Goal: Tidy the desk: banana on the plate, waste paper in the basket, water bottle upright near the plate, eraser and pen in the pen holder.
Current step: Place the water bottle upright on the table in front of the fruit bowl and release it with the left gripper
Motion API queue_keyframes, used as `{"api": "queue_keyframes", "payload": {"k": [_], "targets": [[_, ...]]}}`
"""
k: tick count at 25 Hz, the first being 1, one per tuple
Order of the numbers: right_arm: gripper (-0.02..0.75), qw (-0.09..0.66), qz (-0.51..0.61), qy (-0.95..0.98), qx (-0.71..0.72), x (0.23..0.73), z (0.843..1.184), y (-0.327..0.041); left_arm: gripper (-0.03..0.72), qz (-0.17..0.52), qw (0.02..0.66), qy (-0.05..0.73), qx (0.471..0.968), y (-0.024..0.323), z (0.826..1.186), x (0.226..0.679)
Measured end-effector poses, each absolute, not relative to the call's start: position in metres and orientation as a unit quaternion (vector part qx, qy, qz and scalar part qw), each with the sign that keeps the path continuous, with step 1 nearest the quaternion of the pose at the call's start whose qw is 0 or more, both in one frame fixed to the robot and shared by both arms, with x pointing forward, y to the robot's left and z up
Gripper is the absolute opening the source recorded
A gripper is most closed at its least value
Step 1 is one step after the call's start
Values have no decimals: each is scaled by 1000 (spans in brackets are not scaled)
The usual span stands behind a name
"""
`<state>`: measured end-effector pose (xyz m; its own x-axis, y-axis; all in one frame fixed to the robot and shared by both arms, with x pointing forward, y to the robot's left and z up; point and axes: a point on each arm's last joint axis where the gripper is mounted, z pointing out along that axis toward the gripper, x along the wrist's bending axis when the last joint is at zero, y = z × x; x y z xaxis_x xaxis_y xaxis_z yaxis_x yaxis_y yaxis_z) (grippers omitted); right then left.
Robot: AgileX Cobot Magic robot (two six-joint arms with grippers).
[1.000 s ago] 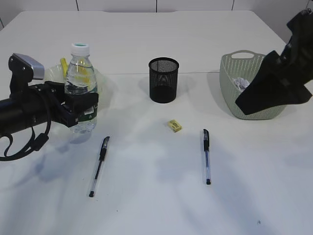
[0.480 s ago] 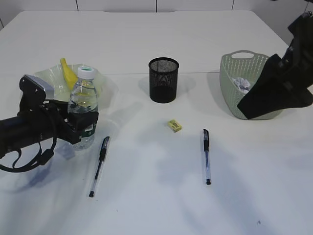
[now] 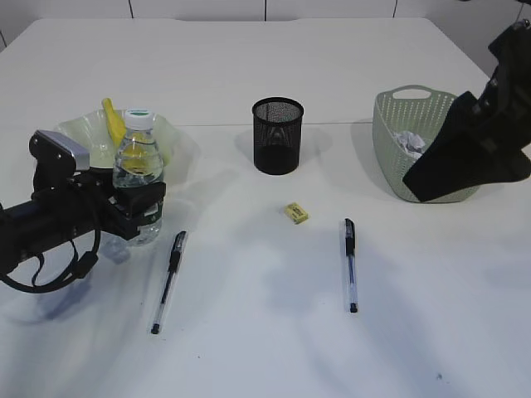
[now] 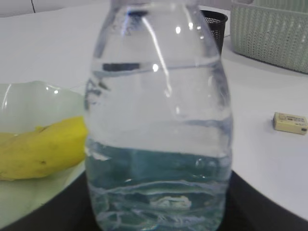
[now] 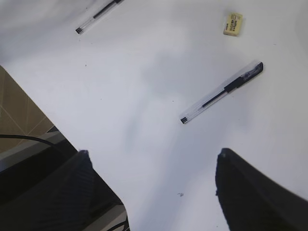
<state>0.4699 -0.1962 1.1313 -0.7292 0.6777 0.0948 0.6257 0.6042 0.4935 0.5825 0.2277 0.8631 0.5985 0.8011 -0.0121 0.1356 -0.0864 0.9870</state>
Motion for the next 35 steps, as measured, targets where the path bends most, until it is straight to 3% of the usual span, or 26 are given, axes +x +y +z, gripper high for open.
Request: {"api": "queue_keyframes", "payload": {"k": [12,24,35], "targets": [[589,51,255,894,364,470,1131,-196,377,293,582,357,669,230,862,585],[588,51,255,894,364,470,1131,-196,433,288,583,348,675,228,861,584],[589,51,255,894,364,470,1131,-196,556,276,567,349,693,228,857,580]]}}
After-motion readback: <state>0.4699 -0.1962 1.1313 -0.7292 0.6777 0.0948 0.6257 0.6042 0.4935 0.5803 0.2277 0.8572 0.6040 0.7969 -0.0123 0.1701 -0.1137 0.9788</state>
